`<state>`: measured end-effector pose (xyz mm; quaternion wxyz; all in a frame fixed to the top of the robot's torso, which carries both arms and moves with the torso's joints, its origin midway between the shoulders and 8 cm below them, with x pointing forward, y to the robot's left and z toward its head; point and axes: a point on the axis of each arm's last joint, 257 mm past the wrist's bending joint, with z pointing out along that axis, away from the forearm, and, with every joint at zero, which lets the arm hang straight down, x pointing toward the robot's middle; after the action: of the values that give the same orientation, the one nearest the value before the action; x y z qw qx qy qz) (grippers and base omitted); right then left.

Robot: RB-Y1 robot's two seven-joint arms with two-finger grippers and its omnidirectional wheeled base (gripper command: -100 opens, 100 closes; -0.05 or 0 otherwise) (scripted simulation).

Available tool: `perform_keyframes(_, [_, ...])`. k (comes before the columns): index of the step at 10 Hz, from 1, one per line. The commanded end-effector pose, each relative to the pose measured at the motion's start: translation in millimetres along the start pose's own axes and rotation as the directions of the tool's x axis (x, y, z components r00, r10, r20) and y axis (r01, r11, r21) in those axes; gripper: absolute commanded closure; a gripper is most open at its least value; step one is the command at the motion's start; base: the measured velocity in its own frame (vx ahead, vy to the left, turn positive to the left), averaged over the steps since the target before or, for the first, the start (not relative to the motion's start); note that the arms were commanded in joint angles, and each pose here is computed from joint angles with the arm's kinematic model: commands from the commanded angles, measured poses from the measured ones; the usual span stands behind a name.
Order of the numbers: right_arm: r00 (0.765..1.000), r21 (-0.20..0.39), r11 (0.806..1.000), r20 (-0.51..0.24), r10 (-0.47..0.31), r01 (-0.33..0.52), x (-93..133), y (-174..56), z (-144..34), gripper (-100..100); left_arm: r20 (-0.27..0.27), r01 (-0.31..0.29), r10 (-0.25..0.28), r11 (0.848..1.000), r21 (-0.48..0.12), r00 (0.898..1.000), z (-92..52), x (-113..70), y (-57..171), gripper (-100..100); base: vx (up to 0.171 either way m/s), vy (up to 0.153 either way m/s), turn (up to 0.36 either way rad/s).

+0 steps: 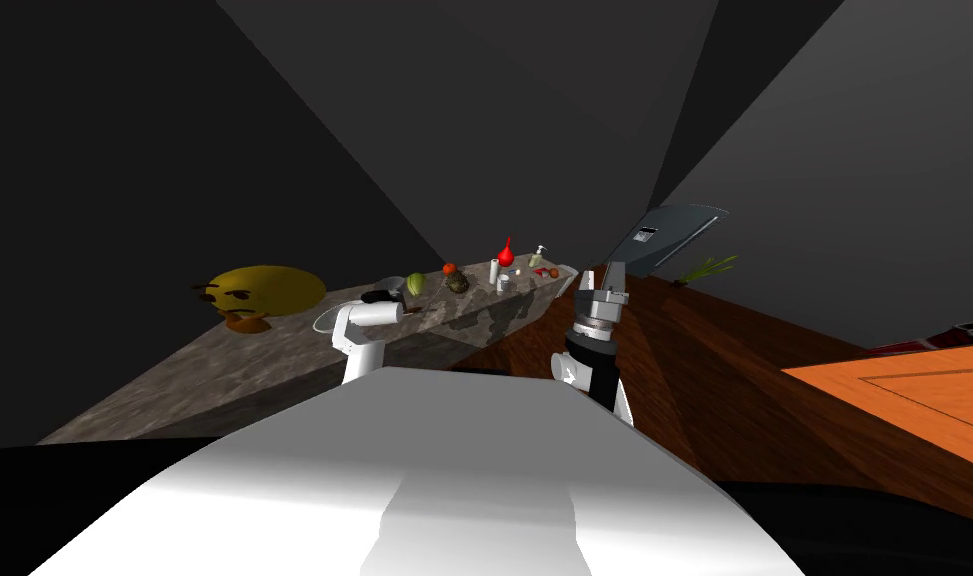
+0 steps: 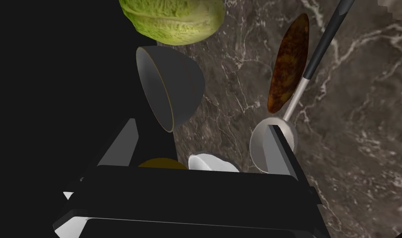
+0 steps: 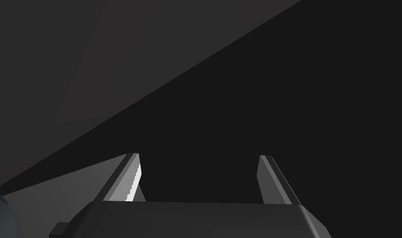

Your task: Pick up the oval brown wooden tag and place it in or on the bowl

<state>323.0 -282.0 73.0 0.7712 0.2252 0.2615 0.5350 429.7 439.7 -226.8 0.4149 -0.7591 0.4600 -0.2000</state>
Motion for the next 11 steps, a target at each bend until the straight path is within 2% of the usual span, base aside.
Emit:
perform_keyframes(1, [1.000, 0.000, 1.000, 0.000, 0.000, 0.000, 0.0, 0.0, 0.0, 0, 0.027, 0.016, -0.014, 0.998, -0.067, 1.000, 3.5, -10.4, 19.8, -100, 0.061, 0.006, -0.125])
perform_keyframes(5, [1.000, 0.000, 1.000, 0.000, 0.000, 0.000, 0.0, 0.0, 0.0, 0, 0.080, 0.052, -0.035, 0.975, -0.215, 0.996, 7.6, -25.0, 67.5, -100, 0.064, 0.010, -0.102])
perform_keyframes(7, [1.000, 0.000, 1.000, 0.000, 0.000, 0.000, 0.0, 0.0, 0.0, 0, 0.097, 0.066, -0.041, 0.960, -0.274, 0.994, 7.8, -28.4, 89.6, -100, 0.054, 0.009, -0.057])
perform_keyframes(8, [1.000, 0.000, 1.000, 0.000, 0.000, 0.000, 0.0, 0.0, 0.0, 0, 0.105, 0.075, -0.043, 0.945, -0.319, 0.994, 7.7, -29.5, 108.8, -100, 0.040, 0.015, -0.058])
perform_keyframes(9, [1.000, 0.000, 1.000, 0.000, 0.000, 0.000, 0.0, 0.0, 0.0, 0, 0.099, 0.069, -0.042, 0.954, -0.292, 0.994, 8.6, -29.0, 98.4, -100, 0.018, 0.008, -0.011])
perform_keyframes(10, [1.000, 0.000, 1.000, 0.000, 0.000, 0.000, 0.0, 0.0, 0.0, 0, 0.100, 0.070, -0.042, 0.952, -0.298, 0.994, 8.5, -29.1, 100.7, 0, 0.000, 0.000, 0.000])
perform_keyframes(11, [1.000, 0.000, 1.000, 0.000, 0.000, 0.000, 0.0, 0.0, 0.0, 0, 0.096, 0.066, -0.039, 0.953, -0.297, 0.995, 15.2, -27.5, 104.4, -100, 0.015, 0.009, 0.032])
